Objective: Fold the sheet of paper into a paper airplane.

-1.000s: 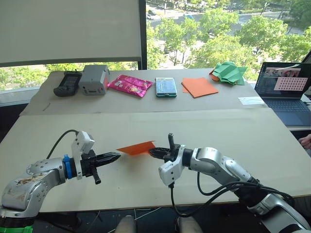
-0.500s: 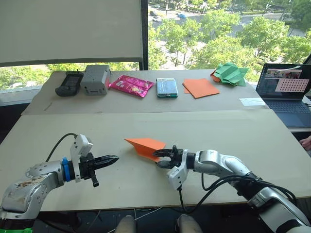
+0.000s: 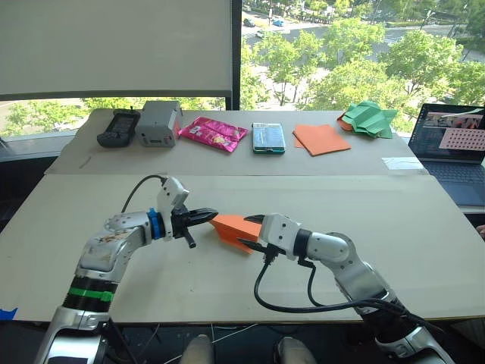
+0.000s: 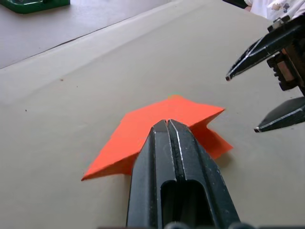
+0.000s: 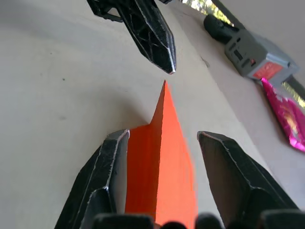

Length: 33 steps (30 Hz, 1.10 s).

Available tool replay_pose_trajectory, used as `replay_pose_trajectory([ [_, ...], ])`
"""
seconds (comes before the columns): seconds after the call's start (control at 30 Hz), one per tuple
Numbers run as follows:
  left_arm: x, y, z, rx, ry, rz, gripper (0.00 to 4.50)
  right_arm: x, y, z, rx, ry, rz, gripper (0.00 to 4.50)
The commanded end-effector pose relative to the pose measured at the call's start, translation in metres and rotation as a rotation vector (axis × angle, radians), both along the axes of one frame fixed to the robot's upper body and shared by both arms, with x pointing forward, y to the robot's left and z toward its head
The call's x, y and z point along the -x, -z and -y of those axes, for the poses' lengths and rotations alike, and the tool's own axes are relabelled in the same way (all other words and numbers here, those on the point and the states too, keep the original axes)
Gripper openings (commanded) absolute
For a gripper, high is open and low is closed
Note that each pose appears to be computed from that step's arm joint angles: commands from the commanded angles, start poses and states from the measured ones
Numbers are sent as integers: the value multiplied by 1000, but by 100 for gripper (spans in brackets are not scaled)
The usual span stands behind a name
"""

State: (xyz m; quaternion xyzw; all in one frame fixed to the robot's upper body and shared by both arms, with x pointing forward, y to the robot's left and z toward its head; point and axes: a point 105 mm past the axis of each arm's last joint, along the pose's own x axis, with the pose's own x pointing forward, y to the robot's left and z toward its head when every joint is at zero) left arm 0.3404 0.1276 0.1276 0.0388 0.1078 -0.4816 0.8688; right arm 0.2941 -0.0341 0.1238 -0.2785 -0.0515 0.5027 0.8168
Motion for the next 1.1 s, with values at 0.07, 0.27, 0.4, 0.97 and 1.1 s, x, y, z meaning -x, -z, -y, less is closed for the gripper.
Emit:
replay_pose_trajectory([
  [0.07, -17, -5, 14, -22, -3, 52, 0, -1, -17, 4, -72, 80, -1, 259],
  [0.27, -10, 16, 17, -103, 34, 29, 0, -10, -22, 15, -130, 189, -43, 259],
  [0.4, 1, 23, 15, -118, 48, 14, 0, -20, -25, 22, -179, 256, -95, 259],
  [0.97, 20, 29, 12, -101, 28, -25, 0, -34, 11, 38, -350, 384, -691, 259],
  [1.1, 21, 30, 13, -100, 28, -30, 0, -34, 15, 37, -385, 378, -768, 259],
])
